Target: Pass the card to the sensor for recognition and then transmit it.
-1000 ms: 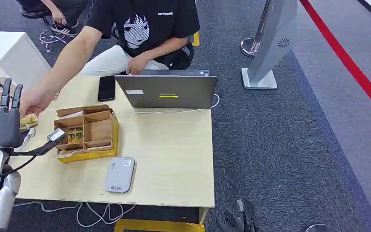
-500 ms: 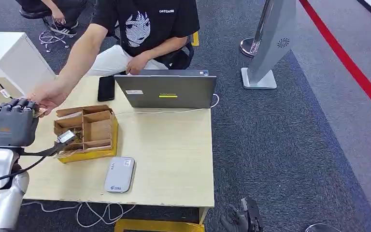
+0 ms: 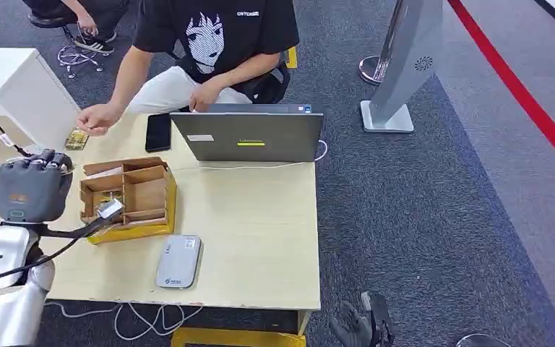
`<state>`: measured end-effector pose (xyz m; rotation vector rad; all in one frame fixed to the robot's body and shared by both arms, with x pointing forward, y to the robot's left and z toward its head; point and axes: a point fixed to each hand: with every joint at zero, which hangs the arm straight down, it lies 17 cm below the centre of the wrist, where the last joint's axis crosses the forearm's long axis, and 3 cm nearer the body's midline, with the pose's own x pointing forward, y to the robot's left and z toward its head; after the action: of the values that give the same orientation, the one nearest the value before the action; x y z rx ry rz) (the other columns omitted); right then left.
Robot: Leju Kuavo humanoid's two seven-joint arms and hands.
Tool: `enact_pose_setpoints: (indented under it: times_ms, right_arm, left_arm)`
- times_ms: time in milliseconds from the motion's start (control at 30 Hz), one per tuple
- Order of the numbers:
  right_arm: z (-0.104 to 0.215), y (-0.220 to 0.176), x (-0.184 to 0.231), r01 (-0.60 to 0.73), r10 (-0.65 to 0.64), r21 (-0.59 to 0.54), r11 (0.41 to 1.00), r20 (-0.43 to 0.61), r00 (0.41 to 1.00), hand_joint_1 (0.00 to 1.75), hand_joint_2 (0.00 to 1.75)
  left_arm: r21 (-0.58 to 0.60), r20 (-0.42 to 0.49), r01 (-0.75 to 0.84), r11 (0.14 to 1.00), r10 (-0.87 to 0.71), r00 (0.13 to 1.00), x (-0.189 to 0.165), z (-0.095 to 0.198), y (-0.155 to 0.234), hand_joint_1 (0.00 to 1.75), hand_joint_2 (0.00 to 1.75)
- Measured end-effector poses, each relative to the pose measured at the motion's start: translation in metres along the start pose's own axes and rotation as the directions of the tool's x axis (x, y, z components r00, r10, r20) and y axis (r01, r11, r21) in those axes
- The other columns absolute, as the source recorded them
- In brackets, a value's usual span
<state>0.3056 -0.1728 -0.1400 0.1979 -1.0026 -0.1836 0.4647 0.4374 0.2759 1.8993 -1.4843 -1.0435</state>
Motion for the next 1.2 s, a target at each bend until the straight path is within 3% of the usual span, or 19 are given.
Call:
enact_pose_setpoints:
  times_ms: [233, 667, 933, 1200]
  right_arm:
    - [0.011, -0.009, -0.008, 0.003, -0.003, -0.02, 1.0, -0.005, 1.0, 0.0, 1.75]
    - [0.012, -0.011, -0.004, -0.001, 0.001, -0.024, 1.0, 0.003, 1.0, 0.0, 1.75]
    - [0.013, -0.014, -0.003, 0.005, -0.005, -0.033, 0.999, 0.007, 1.0, 0.0, 1.75]
    - [0.017, -0.02, -0.008, 0.007, -0.007, -0.059, 0.998, 0.005, 1.0, 0.0, 1.75]
  left_arm:
    - [-0.021, 0.094, -0.128, 0.992, 0.129, 0.987, 0.093, 0.039, 0.005, 1.75, 1.75]
    - [-0.016, 0.112, -0.181, 0.983, 0.181, 0.977, 0.117, 0.044, 0.015, 1.75, 1.75]
    - [-0.116, 0.169, -0.219, 0.969, 0.236, 0.957, 0.156, 0.072, 0.0, 1.75, 1.75]
    - [-0.354, 0.165, -0.224, 0.908, 0.296, 0.941, 0.169, 0.113, -0.056, 1.75, 1.75]
